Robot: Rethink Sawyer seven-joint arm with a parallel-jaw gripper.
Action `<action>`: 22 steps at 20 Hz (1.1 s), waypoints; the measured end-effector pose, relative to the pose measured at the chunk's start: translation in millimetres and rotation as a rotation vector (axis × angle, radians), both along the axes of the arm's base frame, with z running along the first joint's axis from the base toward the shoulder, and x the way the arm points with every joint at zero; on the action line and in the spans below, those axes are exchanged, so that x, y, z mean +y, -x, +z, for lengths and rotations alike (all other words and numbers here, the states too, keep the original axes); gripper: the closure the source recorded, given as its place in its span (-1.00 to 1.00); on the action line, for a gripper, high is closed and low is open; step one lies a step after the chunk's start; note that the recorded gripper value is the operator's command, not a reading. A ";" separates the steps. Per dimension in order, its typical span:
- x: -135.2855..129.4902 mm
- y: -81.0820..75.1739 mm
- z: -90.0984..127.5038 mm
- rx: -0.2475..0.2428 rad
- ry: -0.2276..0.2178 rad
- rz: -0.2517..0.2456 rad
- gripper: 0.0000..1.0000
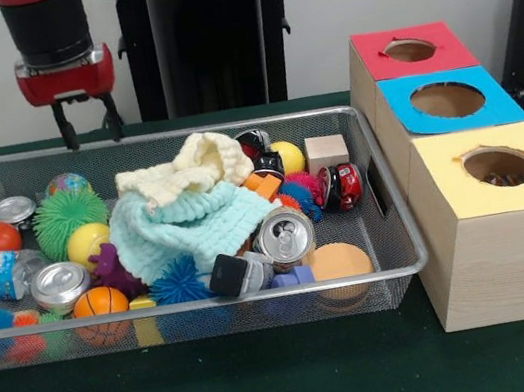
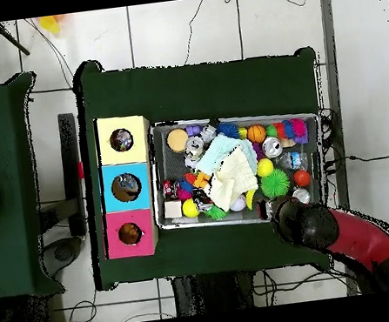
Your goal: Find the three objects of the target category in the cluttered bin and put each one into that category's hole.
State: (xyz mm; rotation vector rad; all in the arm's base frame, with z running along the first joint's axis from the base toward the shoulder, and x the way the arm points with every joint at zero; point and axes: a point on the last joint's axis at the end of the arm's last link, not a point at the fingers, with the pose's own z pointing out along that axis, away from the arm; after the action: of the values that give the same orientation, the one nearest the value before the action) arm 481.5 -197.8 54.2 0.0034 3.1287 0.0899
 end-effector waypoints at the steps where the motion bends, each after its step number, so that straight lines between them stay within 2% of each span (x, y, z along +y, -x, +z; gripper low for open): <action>1: -5.7 0.8 3.9 0.004 0.000 -0.014 -1.00; 8: -26.6 6.3 11.9 0.002 0.008 -0.057 -1.00; 13: -29.0 9.8 2.2 0.013 -0.008 -0.068 -1.00; 17: -27.8 6.0 -9.4 0.015 -0.018 -0.054 -1.00; 22: -26.1 -9.0 -22.9 -0.005 -0.024 -0.012 -1.00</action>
State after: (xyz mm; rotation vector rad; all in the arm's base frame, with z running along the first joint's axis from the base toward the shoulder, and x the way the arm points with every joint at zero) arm 490.5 -223.9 31.4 0.0219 3.1223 0.1273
